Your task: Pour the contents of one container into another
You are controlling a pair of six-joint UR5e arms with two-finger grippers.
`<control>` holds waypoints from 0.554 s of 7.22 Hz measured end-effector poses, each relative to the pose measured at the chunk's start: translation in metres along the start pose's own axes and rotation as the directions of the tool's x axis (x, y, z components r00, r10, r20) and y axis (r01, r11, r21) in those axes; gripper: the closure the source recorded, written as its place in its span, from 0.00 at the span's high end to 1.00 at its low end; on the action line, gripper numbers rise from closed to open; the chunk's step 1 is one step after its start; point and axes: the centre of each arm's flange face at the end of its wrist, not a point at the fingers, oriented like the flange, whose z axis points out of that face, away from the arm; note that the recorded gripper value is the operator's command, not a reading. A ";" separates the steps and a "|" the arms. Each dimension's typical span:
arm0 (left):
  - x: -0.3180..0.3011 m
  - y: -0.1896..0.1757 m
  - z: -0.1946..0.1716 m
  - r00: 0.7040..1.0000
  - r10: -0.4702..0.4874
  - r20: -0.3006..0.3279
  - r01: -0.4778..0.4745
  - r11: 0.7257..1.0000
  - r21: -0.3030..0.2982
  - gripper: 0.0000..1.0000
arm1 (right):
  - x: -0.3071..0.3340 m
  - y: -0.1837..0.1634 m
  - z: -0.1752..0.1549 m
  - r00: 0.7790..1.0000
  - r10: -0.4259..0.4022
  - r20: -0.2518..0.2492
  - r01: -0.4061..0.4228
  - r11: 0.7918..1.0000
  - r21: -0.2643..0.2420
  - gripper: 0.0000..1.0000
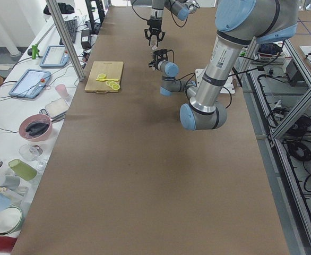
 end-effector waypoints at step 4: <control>0.000 0.001 0.000 1.000 -0.001 -0.001 0.001 1.000 -0.001 0.00 | -0.005 -0.012 0.001 0.999 -0.034 -0.012 0.034 0.999 -0.029 0.00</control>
